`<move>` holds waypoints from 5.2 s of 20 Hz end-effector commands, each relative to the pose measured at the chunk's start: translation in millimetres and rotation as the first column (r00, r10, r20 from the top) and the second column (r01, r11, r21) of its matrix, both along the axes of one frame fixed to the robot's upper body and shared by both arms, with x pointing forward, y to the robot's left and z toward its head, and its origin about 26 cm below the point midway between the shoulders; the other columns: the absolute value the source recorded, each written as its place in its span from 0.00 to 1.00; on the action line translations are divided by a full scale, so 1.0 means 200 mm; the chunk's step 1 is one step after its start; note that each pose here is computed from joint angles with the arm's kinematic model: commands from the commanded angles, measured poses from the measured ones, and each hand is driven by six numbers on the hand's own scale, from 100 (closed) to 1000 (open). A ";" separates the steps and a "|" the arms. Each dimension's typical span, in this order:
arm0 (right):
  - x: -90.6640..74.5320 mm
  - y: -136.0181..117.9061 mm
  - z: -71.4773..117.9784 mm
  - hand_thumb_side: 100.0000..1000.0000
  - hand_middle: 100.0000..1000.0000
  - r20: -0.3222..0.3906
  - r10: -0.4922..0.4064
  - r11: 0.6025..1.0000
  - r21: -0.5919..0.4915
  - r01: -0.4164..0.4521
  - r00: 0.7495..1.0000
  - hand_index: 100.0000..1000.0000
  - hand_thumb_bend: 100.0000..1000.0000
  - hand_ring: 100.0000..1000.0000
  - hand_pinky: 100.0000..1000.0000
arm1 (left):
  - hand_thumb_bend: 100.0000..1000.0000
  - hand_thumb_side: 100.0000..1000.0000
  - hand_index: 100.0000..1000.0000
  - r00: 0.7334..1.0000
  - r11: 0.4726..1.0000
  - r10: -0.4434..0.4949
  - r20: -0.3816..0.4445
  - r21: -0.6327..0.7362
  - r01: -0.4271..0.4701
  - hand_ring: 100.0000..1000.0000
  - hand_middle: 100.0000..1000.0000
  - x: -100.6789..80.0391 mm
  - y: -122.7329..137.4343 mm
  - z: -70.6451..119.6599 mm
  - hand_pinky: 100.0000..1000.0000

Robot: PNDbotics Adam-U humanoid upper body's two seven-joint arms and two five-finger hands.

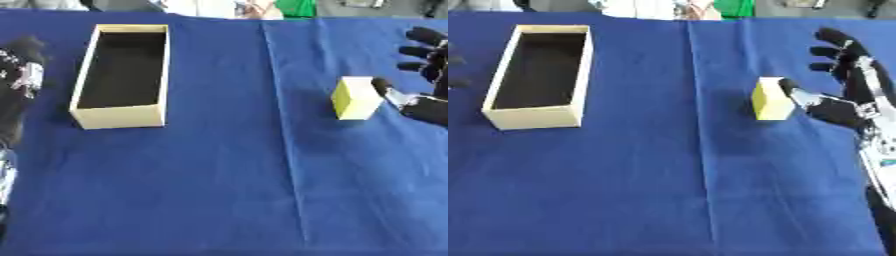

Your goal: Pick up objects on the table and place them in the box.

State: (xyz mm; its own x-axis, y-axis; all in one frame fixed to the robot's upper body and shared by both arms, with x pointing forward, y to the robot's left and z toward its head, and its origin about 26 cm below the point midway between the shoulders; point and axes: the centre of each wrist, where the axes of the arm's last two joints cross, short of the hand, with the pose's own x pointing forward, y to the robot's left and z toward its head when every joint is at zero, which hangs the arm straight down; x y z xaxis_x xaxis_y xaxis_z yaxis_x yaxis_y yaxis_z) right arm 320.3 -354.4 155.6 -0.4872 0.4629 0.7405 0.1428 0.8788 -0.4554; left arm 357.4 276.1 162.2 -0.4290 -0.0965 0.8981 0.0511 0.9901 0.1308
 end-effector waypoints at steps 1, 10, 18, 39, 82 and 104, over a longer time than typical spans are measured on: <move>-0.02 -0.05 0.10 0.03 0.86 0.014 0.003 0.993 -0.120 -0.002 1.000 0.91 0.43 0.83 0.74 | 0.00 0.26 0.81 1.000 1.000 0.007 0.028 0.011 -0.007 0.77 0.76 0.00 0.02 0.04 0.58; -0.06 -0.13 0.21 0.04 0.86 -0.040 0.014 0.938 -0.347 -0.027 0.999 0.91 0.43 0.84 0.75 | 0.00 0.26 0.81 0.999 0.999 -0.001 0.037 0.035 0.000 0.78 0.76 -0.01 0.02 0.05 0.58; -0.05 -0.16 0.26 0.04 0.86 -0.079 0.025 0.903 -0.426 -0.057 0.997 0.92 0.42 0.85 0.75 | 0.00 0.21 0.81 0.996 0.992 -0.060 0.071 0.117 0.052 0.78 0.76 -0.01 0.02 0.05 0.59; 0.08 -0.24 0.35 0.03 0.86 -0.204 0.006 0.765 -0.630 -0.136 0.979 0.93 0.42 0.87 0.77 | 0.38 0.24 0.83 0.992 0.970 -0.104 0.069 0.229 0.086 0.77 0.75 -0.01 0.02 0.05 0.58; 0.32 -0.33 0.19 0.01 0.85 -0.387 -0.115 0.635 -0.737 -0.233 0.915 0.93 0.38 0.89 0.79 | 0.16 0.32 0.86 0.986 0.956 -0.157 0.049 0.259 0.140 0.77 0.76 0.00 0.01 0.05 0.59; 0.36 -0.36 0.11 0.02 0.70 -0.403 -0.199 0.567 -0.791 -0.230 0.893 0.85 0.35 0.88 0.86 | 0.10 0.31 0.87 0.986 0.956 -0.159 0.042 0.257 0.143 0.77 0.76 0.00 0.01 0.04 0.59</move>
